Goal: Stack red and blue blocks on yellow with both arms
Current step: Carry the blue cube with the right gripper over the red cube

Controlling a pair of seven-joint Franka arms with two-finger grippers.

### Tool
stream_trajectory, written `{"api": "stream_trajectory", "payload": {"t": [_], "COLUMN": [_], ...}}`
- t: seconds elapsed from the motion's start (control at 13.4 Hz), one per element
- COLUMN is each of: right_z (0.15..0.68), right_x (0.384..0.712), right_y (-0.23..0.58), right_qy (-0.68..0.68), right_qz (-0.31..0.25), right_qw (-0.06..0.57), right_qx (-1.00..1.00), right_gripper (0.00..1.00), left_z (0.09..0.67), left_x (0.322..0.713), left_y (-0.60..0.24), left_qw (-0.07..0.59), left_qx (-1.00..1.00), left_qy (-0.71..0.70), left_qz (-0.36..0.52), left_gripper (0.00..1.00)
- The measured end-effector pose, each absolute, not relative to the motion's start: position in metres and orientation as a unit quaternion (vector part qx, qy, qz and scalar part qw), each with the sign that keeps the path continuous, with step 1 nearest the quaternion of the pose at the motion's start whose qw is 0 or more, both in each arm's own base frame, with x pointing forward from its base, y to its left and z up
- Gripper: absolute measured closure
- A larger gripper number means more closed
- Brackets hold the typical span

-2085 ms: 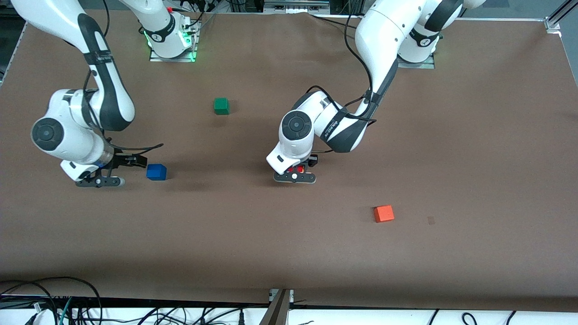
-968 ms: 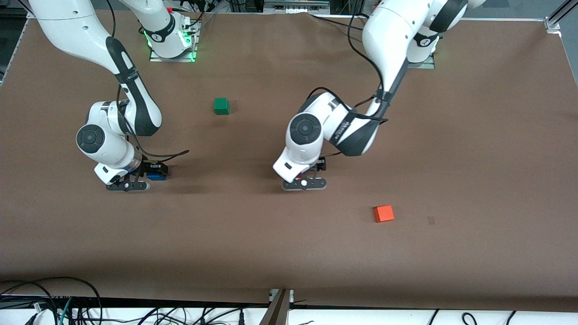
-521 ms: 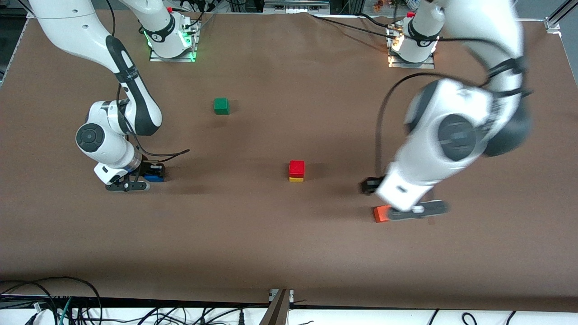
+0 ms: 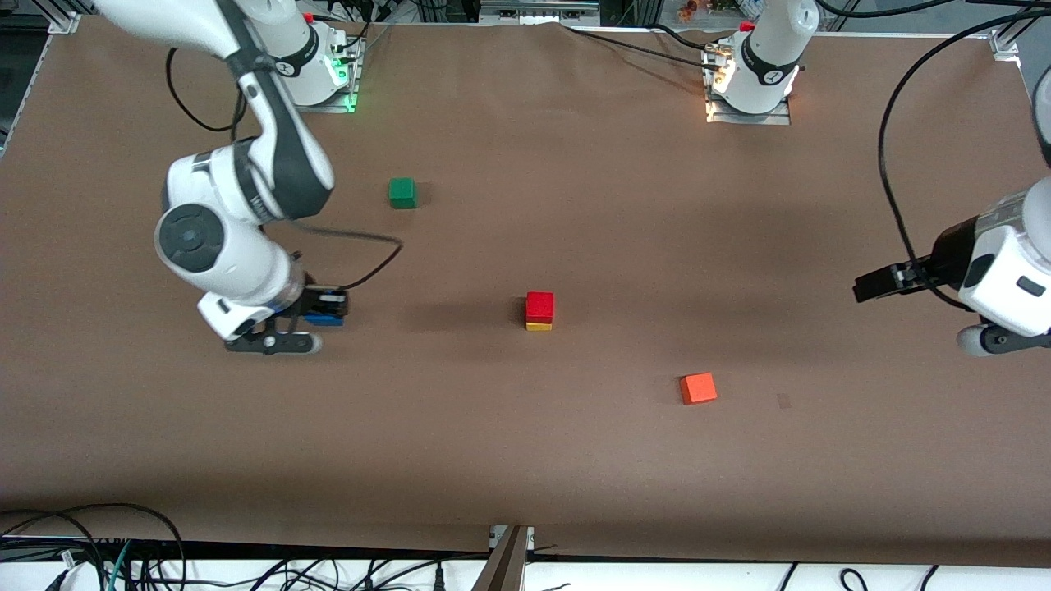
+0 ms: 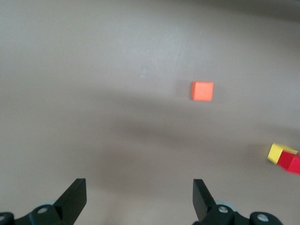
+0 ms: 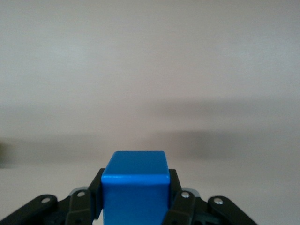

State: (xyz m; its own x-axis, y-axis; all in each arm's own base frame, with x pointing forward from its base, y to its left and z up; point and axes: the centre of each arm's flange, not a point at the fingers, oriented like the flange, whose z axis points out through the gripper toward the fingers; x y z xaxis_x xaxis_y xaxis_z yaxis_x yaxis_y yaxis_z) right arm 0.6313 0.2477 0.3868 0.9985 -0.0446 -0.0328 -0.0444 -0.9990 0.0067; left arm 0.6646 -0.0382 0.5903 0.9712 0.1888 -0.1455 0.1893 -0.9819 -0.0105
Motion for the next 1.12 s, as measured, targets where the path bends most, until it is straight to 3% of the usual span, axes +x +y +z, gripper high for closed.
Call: {"api": "stream_trajectory", "payload": {"t": [0.52,1.12], "right_z": [0.372,0.335], "right_x": [0.595,0.561], "right_y": [0.459,0.533], "right_qy": [-0.067,-0.047], "right_qz": [0.019,0.042], "right_qw": [-0.025,-0.04], "right_qx": [0.997,0.997], "right_gripper": [0.45,0.45], "left_z": [0.584,0.57], "left_x": [0.646,0.588], "left_y": [-0.001,0.002], "left_qw": [0.008,0.005], "left_qx": [0.994,0.995], "left_qy": [0.038,0.039], "left_qz": [-0.1,-0.089], "left_gripper": [0.0,0.0]}}
